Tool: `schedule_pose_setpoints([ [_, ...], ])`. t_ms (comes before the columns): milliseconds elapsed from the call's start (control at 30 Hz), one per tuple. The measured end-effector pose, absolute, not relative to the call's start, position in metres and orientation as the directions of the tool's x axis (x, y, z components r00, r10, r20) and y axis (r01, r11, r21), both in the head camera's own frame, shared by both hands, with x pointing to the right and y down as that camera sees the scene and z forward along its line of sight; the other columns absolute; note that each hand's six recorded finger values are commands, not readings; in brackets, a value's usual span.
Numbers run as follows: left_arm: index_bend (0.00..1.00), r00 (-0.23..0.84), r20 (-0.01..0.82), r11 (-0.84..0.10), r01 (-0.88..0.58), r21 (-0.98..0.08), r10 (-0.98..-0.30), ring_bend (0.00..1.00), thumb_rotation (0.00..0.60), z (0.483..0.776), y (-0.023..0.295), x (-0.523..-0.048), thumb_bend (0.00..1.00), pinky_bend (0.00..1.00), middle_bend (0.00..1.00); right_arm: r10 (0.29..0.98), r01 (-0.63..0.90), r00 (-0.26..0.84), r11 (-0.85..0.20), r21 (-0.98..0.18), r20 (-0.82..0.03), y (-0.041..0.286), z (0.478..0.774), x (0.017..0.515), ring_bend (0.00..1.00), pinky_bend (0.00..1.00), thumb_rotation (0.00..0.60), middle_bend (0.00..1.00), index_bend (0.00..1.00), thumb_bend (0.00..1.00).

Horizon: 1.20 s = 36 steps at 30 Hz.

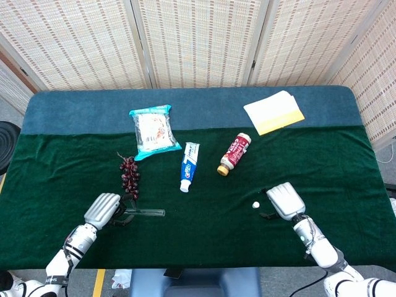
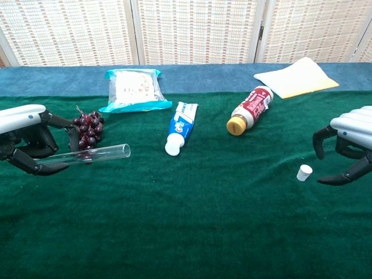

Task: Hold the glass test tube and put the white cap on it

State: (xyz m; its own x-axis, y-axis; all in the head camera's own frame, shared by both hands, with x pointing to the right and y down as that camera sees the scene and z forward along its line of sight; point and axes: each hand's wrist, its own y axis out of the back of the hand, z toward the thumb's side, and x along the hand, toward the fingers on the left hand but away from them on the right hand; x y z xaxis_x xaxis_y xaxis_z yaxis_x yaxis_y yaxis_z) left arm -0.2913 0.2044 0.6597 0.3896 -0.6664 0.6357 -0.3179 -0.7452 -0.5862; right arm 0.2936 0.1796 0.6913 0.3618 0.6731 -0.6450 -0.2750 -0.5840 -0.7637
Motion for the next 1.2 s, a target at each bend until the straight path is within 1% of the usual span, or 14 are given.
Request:
schedule_pose_setpoints([
  [33, 0.68, 0.388, 0.636, -0.745, -0.318, -0.586, -0.667, 0.97, 0.6, 0.66, 0.204, -0.292, 0.58, 0.96, 1.0, 0.673, -0.277, 0.366, -0.581, -0.765, -0.643, 0.18, 0.692, 0.293, 1.0, 1.0, 0.49, 0.96, 0.47, 0.26],
  [100, 0.68, 0.386, 0.637, -0.744, -0.319, -0.587, -0.667, 0.97, 0.6, 0.66, 0.204, -0.293, 0.58, 0.96, 1.0, 0.674, -0.283, 0.374, -0.571, -0.771, -0.637, 0.18, 0.691, 0.291, 1.0, 1.0, 0.531, 0.96, 0.47, 0.25],
  [167, 0.68, 0.384, 0.637, -0.744, -0.32, -0.587, -0.668, 0.97, 0.6, 0.66, 0.204, -0.294, 0.58, 0.96, 1.0, 0.677, -0.288, 0.38, -0.56, -0.776, -0.63, 0.179, 0.69, 0.292, 1.0, 1.0, 0.552, 0.96, 0.47, 0.26],
  [367, 0.68, 0.389, 0.634, -0.744, -0.322, -0.586, -0.668, 0.97, 0.6, 0.66, 0.204, -0.291, 0.58, 0.96, 1.0, 0.677, -0.271, 0.4, -0.556, -0.786, -0.617, 0.178, 0.687, 0.286, 1.0, 1.0, 0.553, 0.96, 0.48, 0.26],
  [800, 0.68, 0.38, 0.64, -0.744, -0.323, -0.585, -0.668, 0.97, 0.6, 0.661, 0.204, -0.295, 0.58, 0.96, 1.0, 0.651, -0.288, 0.42, -0.565, -0.773, -0.632, 0.179, 0.694, 0.269, 1.0, 1.0, 0.553, 0.96, 0.48, 0.26],
  [1100, 0.68, 0.377, 0.642, -0.745, -0.322, -0.585, -0.667, 0.97, 0.6, 0.662, 0.205, -0.295, 0.58, 0.96, 1.0, 0.636, -0.3, 0.412, -0.582, -0.756, -0.653, 0.179, 0.697, 0.268, 1.0, 1.0, 0.551, 0.96, 0.48, 0.33],
  [1200, 0.68, 0.378, 0.641, -0.744, -0.323, -0.585, -0.668, 0.97, 0.6, 0.662, 0.205, -0.295, 0.58, 0.96, 1.0, 0.634, -0.301, 0.411, -0.584, -0.754, -0.655, 0.179, 0.697, 0.266, 1.0, 1.0, 0.551, 0.96, 0.48, 0.34],
])
